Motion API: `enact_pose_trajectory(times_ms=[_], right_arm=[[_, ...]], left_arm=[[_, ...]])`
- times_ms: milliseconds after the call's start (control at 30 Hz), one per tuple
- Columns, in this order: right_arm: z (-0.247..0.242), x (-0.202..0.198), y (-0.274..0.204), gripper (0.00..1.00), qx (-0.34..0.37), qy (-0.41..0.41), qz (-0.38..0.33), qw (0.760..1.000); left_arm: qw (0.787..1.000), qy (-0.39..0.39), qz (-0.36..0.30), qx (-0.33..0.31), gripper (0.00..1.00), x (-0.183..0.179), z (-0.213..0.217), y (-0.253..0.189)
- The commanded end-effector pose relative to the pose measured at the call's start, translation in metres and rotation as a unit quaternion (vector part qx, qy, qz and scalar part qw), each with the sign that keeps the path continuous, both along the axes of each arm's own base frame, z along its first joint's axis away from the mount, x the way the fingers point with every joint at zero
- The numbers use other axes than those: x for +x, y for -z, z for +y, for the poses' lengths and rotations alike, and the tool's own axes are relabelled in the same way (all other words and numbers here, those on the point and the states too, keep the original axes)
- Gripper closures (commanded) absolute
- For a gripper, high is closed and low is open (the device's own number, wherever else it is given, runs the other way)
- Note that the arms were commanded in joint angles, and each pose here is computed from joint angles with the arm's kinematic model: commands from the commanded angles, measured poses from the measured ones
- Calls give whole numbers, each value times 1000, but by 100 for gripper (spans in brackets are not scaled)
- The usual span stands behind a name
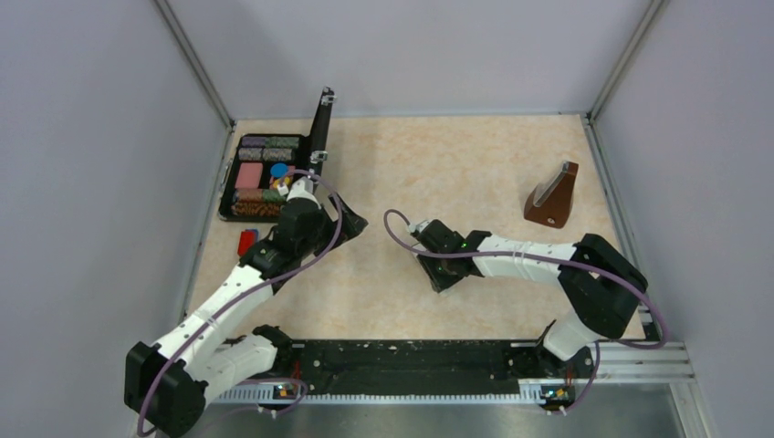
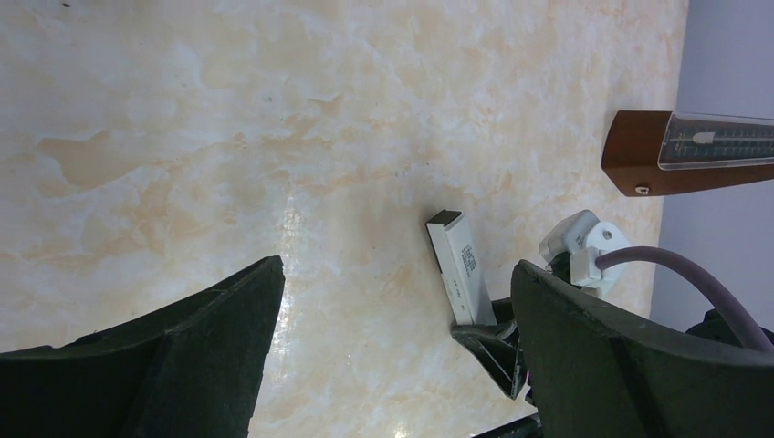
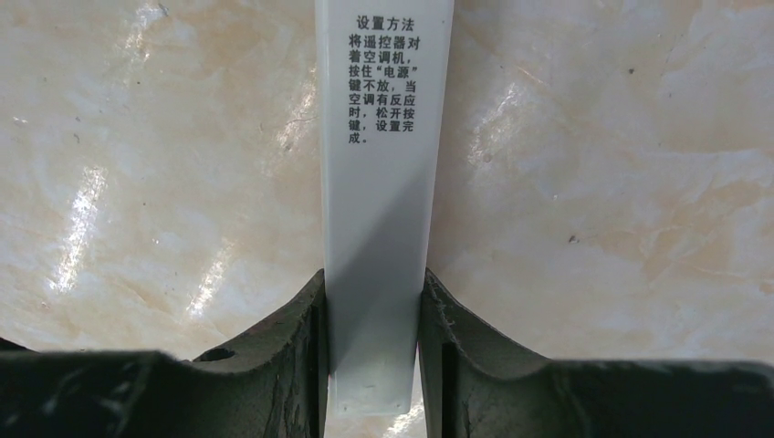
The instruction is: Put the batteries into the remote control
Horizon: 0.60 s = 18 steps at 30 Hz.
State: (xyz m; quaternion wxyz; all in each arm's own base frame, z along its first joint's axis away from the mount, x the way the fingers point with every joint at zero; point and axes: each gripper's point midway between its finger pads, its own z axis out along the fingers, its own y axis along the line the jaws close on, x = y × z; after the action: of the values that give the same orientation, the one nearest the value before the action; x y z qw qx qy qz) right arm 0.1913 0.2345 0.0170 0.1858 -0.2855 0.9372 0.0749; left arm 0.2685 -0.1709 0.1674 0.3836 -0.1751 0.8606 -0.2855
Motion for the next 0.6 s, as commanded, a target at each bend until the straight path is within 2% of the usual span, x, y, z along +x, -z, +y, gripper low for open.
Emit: enact_pose_trajectory(times_ms=[0, 133, 400, 567], right_arm=[[13, 8, -6, 62, 15, -7, -15, 1000], [17, 6, -15, 45, 31, -10, -17, 999], [18, 2, -39, 37, 63, 16, -17, 998], [8, -1, -60, 31, 109, 96, -6, 989]], left_arm=[[999, -11, -29, -12, 2, 10, 1, -22], [1000, -5, -22, -12, 2, 10, -1, -19], [1000, 12, -13, -16, 4, 9, -8, -9], [994, 100, -18, -48, 5, 6, -40, -8]])
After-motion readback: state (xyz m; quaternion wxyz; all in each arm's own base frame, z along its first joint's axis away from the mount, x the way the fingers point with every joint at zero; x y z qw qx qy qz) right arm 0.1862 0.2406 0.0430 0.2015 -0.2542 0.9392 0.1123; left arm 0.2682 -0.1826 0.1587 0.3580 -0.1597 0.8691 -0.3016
